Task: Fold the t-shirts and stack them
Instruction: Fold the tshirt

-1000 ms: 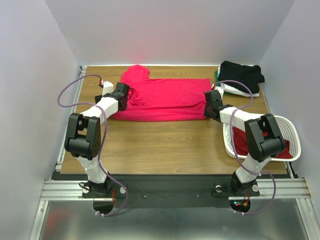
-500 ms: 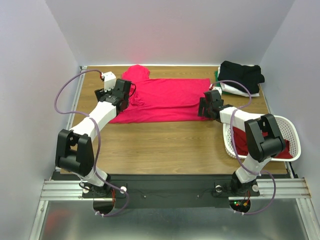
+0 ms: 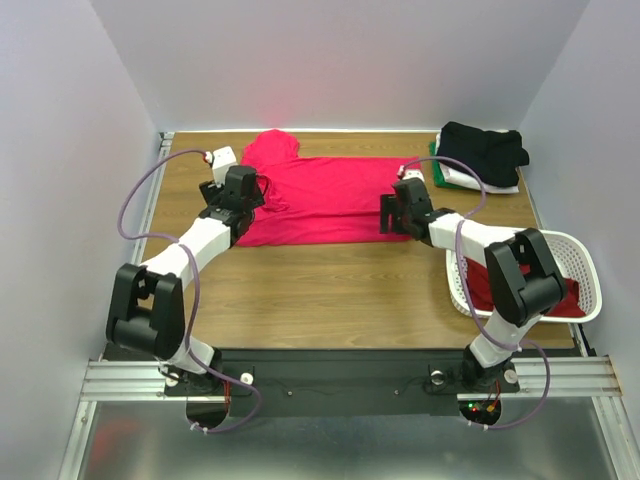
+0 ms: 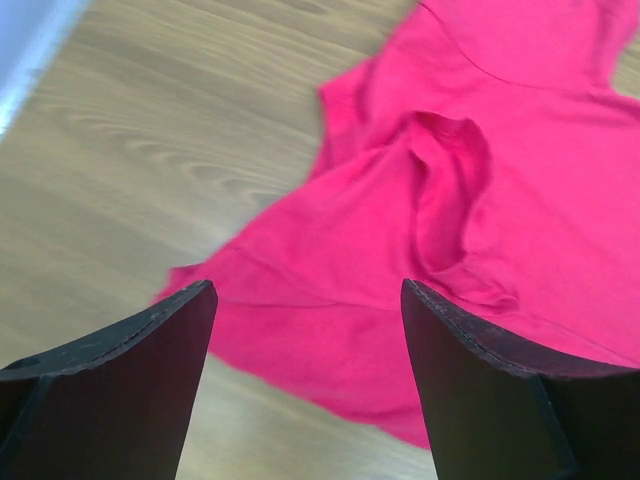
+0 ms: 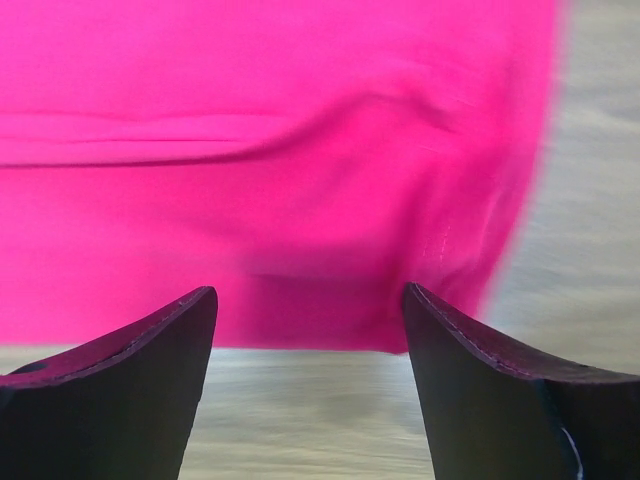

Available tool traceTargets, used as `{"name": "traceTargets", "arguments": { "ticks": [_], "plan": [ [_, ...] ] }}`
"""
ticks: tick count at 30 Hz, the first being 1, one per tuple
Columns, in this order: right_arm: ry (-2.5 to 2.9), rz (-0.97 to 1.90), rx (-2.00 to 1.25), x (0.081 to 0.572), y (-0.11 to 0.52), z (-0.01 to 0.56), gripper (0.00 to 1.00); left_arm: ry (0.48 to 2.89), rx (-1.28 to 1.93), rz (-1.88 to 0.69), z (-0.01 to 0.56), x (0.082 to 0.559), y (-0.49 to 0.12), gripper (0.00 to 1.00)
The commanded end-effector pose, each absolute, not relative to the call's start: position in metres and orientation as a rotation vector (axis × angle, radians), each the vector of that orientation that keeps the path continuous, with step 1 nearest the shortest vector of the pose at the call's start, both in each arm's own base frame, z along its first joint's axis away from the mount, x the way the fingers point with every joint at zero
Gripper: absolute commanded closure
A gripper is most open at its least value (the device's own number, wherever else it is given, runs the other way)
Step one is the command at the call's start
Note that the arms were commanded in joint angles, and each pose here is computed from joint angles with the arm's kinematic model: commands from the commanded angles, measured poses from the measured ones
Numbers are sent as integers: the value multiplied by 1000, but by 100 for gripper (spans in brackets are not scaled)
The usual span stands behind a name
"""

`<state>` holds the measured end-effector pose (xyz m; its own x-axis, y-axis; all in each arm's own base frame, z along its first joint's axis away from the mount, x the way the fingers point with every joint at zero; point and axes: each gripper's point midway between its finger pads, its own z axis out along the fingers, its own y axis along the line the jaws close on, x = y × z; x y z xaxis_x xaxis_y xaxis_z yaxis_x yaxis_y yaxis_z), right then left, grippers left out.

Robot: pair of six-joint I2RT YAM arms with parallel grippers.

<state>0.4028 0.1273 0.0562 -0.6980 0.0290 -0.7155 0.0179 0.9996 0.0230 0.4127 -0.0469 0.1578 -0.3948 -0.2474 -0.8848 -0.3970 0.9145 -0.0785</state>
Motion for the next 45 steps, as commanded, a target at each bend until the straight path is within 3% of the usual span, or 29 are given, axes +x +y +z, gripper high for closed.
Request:
{"name": "traceTargets", "arguments": {
  "ticks": [1, 10, 20, 30, 45],
  "plan": [
    [2183, 190, -141, 424, 194, 105, 20, 1952, -437, -35, 150, 440, -71, 14],
    [2054, 583, -476, 437, 315, 123, 21, 1930, -506, -235, 114, 454, -70, 14],
    [1958, 728, -635, 454, 406, 127, 23, 1838, -593, -213, 122, 442, -37, 14],
    [1919, 745, -686, 462, 462, 108, 26, 1845, -581, -293, 110, 444, -46, 14],
    [1893, 631, -675, 484, 488, 89, 30, 1861, -552, -343, 105, 445, -54, 14]
  ]
}}
